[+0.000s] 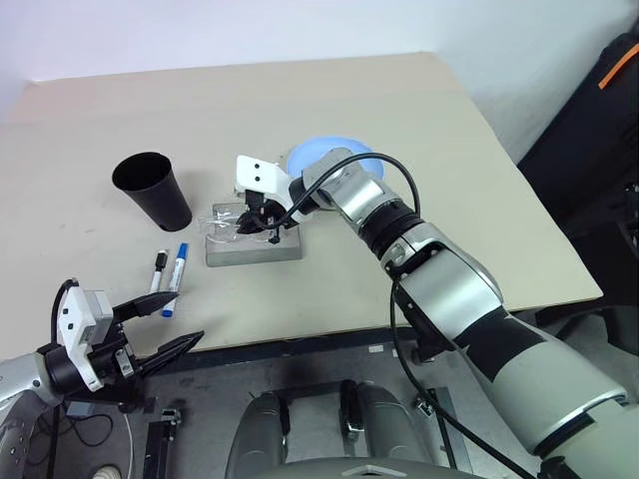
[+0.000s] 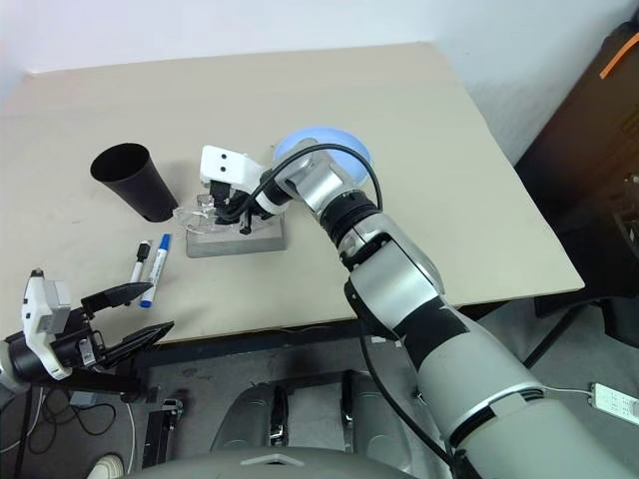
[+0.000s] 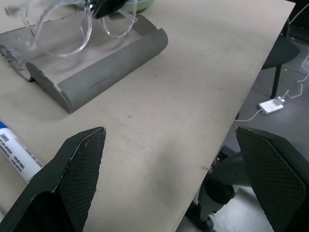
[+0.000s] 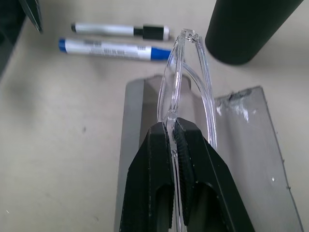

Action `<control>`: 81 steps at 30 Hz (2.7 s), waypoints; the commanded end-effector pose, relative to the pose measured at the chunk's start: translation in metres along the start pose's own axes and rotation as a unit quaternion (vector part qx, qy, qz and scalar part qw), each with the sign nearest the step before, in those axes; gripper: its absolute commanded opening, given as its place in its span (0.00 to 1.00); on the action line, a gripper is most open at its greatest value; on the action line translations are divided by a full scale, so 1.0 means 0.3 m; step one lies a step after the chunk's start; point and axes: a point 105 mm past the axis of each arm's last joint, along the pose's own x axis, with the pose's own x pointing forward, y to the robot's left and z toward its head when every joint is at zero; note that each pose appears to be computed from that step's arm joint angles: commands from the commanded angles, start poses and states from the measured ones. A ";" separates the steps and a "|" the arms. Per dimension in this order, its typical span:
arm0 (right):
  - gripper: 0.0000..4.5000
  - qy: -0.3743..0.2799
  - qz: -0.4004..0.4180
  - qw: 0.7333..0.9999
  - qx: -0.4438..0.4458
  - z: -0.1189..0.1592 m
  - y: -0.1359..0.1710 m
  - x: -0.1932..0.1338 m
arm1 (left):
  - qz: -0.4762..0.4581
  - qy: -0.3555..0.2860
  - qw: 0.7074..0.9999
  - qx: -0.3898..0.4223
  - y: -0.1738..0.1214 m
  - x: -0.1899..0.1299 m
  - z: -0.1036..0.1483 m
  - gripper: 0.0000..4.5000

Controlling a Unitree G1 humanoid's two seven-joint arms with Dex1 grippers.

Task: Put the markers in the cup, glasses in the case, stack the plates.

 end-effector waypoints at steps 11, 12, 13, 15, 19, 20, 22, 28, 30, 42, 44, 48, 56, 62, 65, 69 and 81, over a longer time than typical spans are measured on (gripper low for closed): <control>0.00 0.020 0.061 0.998 0.009 -0.024 0.070 0.050 | -0.002 -0.008 1.000 0.016 -0.022 0.009 0.022 1.00; 0.00 0.020 0.067 0.997 0.011 -0.022 0.075 0.051 | -0.001 -0.008 1.000 0.016 -0.021 0.009 0.022 1.00; 0.00 0.021 0.075 0.997 0.015 -0.022 0.080 0.050 | -0.001 -0.008 1.000 0.017 -0.020 0.010 0.022 1.00; 0.00 0.023 0.086 0.996 0.022 -0.023 0.089 0.052 | 0.000 -0.009 1.000 0.017 -0.020 0.011 0.022 1.00; 0.24 0.040 0.085 0.995 0.036 -0.048 0.097 0.064 | 0.000 -0.012 1.000 0.017 -0.026 0.021 0.020 1.00; 0.32 0.045 0.081 0.995 0.037 -0.053 0.096 0.068 | 0.000 -0.013 1.000 0.016 -0.029 0.024 0.018 1.00; 0.45 0.044 0.073 0.996 0.038 -0.050 0.091 0.071 | -0.003 -0.015 1.000 0.012 -0.040 0.032 0.013 1.00; 0.84 0.027 0.065 0.997 0.038 -0.019 0.070 0.051 | -0.004 -0.016 1.000 0.011 -0.040 0.038 0.009 1.00; 0.98 0.019 0.070 0.997 0.039 -0.004 0.068 0.043 | -0.004 -0.016 1.000 0.011 -0.038 0.040 0.010 1.00; 0.99 0.006 0.088 0.994 0.066 0.025 0.082 0.048 | -0.008 -0.013 1.000 0.019 -0.022 0.046 0.014 1.00; 0.99 0.003 0.075 0.994 0.076 0.032 0.067 0.041 | -0.008 -0.013 1.000 0.019 -0.021 0.048 0.015 1.00; 0.99 -0.013 0.076 0.992 0.095 0.051 0.056 0.023 | -0.010 -0.014 1.000 0.019 -0.022 0.053 0.013 1.00; 0.99 -0.005 0.079 0.990 0.118 0.042 0.055 0.015 | -0.012 -0.013 1.000 0.020 -0.020 0.059 0.012 1.00; 0.99 0.012 0.043 0.990 0.133 0.032 0.036 0.027 | -0.013 -0.010 1.000 0.024 -0.020 0.063 0.010 1.00; 0.99 0.017 0.033 0.990 0.138 0.024 0.032 0.030 | -0.013 -0.011 1.000 0.023 -0.021 0.066 0.011 1.00; 0.79 0.019 0.031 0.989 0.140 0.019 0.033 0.034 | -0.015 -0.010 1.000 0.023 -0.023 0.068 0.010 1.00; 0.45 0.024 0.037 0.981 0.187 0.024 0.048 0.047 | -0.019 -0.006 0.999 0.025 -0.023 0.077 0.001 1.00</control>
